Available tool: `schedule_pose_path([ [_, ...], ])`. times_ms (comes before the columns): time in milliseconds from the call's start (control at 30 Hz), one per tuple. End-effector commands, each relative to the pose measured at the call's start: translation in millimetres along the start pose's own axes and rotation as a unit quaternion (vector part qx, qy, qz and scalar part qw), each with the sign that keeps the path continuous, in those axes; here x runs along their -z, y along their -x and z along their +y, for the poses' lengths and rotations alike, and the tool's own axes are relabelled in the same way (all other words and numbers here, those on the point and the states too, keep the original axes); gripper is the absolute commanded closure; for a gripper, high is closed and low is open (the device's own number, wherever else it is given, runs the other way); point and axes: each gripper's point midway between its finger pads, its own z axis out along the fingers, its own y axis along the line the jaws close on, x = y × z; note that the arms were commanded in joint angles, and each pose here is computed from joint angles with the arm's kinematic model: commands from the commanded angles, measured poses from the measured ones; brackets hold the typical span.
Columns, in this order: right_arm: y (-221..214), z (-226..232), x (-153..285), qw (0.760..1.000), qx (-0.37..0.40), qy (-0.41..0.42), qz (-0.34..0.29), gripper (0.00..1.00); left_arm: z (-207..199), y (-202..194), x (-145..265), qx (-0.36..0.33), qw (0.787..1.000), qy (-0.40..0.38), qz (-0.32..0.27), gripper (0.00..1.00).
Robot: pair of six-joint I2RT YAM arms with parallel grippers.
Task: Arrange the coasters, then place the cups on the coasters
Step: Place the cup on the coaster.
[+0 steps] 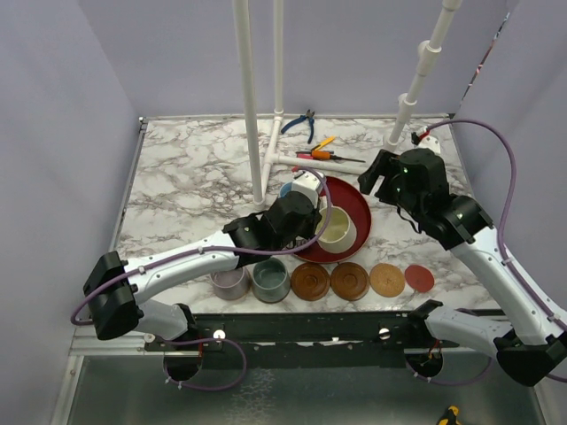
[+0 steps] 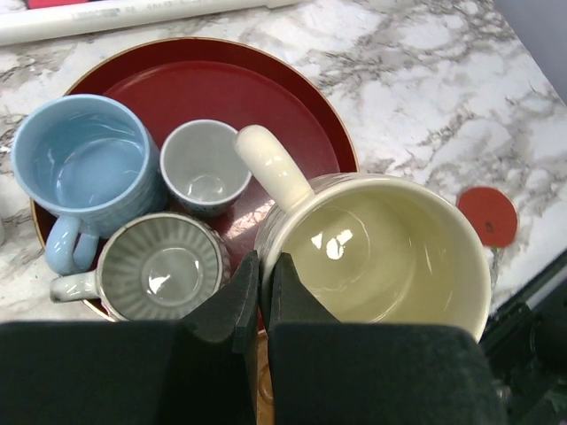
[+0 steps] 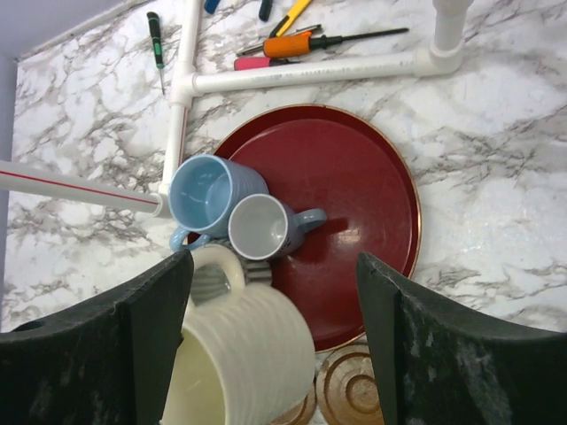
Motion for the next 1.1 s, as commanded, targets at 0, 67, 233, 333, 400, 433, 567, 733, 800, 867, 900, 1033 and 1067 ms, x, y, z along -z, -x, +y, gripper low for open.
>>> schedule_pose_path([
  [0, 24.3, -5.6, -0.4, 0.999, 0.037, -0.004, -0.038, 0.2, -34.8, 19.5, 26.3, -0.034, 0.993, -0.107, -0.02, 1.0],
  [67, 30.8, -15.0, -6.9, 0.999, 0.033, -0.004, -0.04, 0.19, -36.2, 9.4, 30.1, -0.061, 0.993, -0.106, 0.0, 1.0],
  [233, 34.6, -39.6, -32.1, 0.999, -0.01, 0.031, -0.018, 0.19, -38.4, -17.0, 40.0, -0.075, 0.992, -0.094, 0.024, 1.0],
  [333, 29.5, -46.1, -41.4, 0.999, -0.026, 0.045, -0.003, 0.19, -41.0, -32.7, 46.4, -0.078, 0.993, -0.084, 0.03, 1.0],
  [400, 28.1, -49.5, -45.2, 0.998, -0.034, 0.048, 0.0, 0.19, -45.8, -45.5, 50.6, -0.083, 0.993, -0.081, 0.036, 1.0],
  [433, 27.2, -51.2, -46.7, 0.998, -0.036, 0.047, 0.001, 0.19, -46.8, -51.4, 51.6, -0.084, 0.993, -0.079, 0.039, 1.0],
  [567, 24.3, -55.0, -50.5, 0.998, -0.043, 0.047, 0.002, 0.19, -46.1, -74.0, 54.5, -0.098, 0.991, -0.069, 0.051, 1.0],
  [733, 17.8, -55.7, -54.4, 0.997, -0.053, 0.052, 0.01, 0.2, -33.9, -91.3, 49.9, -0.11, 0.991, -0.039, 0.06, 1.0],
  [800, 16.3, -55.7, -55.0, 0.997, -0.056, 0.055, 0.011, 0.2, -26.9, -91.7, 47.3, -0.115, 0.992, -0.02, 0.055, 1.0],
  [867, 15.3, -56.3, -55.5, 0.997, -0.057, 0.055, 0.012, 0.2, -25.2, -92.5, 45.3, -0.117, 0.992, -0.013, 0.055, 1.0],
  [900, 15.0, -56.0, -55.5, 0.997, -0.057, 0.055, 0.013, 0.2, -23.6, -92.9, 44.1, -0.115, 0.992, -0.007, 0.055, 1.0],
  [1033, 14.6, -55.7, -54.8, 0.997, -0.058, 0.057, 0.014, 0.2, -20.9, -96.0, 40.7, -0.112, 0.992, 0.003, 0.057, 1.0],
  [1067, 14.3, -55.2, -54.5, 0.996, -0.058, 0.059, 0.014, 0.2, -20.7, -97.7, 40.0, -0.111, 0.992, 0.003, 0.059, 1.0],
])
